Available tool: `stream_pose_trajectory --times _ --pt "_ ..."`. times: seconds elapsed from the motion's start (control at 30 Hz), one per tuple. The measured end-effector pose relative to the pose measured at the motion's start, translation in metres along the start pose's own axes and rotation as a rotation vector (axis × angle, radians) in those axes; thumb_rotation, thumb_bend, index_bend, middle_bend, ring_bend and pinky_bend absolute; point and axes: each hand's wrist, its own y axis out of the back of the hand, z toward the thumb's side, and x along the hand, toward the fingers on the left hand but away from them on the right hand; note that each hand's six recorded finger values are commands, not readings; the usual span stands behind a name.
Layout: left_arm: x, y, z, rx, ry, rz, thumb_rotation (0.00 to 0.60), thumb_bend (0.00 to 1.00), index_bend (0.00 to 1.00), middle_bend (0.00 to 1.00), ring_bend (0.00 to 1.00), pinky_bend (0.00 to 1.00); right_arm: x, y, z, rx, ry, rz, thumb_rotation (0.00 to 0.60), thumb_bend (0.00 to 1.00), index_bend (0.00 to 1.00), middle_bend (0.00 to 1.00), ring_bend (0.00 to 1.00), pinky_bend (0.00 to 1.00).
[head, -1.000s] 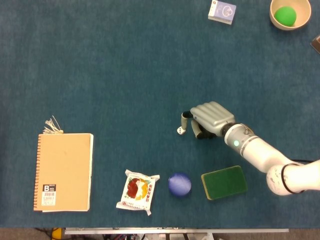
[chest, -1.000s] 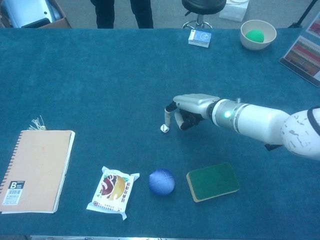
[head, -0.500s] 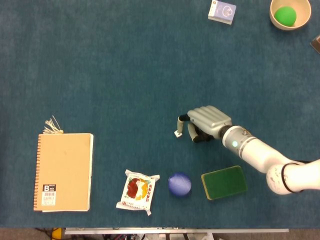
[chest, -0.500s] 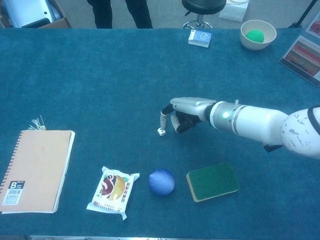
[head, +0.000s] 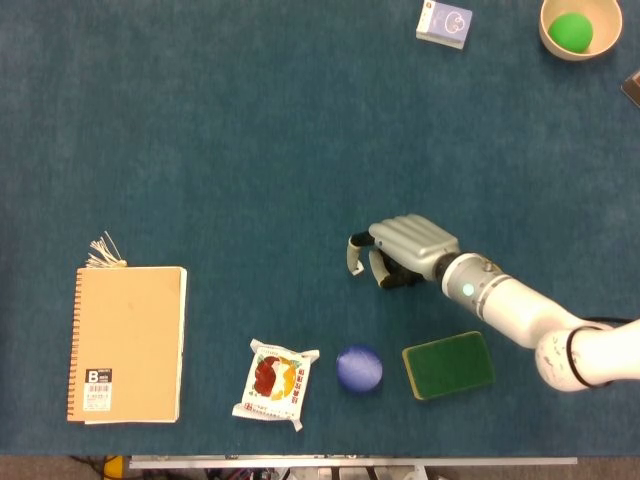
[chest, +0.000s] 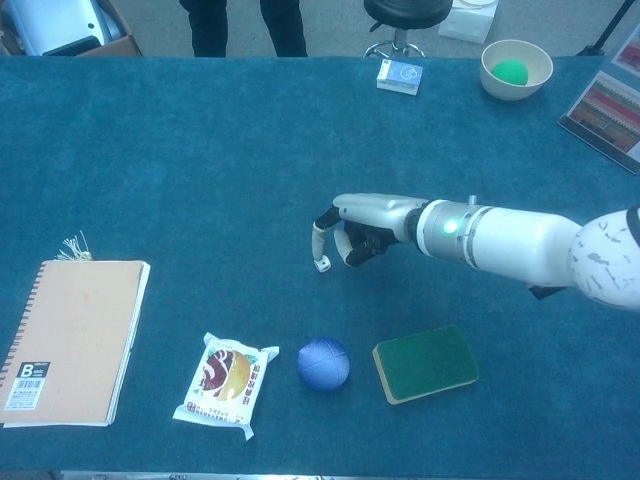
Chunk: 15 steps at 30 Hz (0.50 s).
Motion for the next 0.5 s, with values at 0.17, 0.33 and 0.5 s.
stream_pose_trajectory --times 0.17,0.33,0.5 --pt "0.0001 0.0000 -0.0002 0.001 0.001 0.000 0.600 0.38 0.44 0.34 0.10 0.15 0.0025 -0.0050 -0.0024 0.012 -0.016 0.029 0.600 1.00 0.41 1.00 1.00 1.00" --pt "0.0000 0.0002 -0.0003 0.000 0.002 0.000 0.600 0.38 0.44 0.34 0.10 0.15 0.0041 -0.0063 -0.0058 0.035 -0.037 0.039 0.600 1.00 0.41 1.00 1.00 1.00" --pt "0.0001 -0.0003 0.0001 0.002 0.001 -0.001 0.600 0.38 0.44 0.34 0.10 0.15 0.0056 -0.0077 -0.0094 0.042 -0.055 0.046 0.600 1.00 0.41 1.00 1.00 1.00"
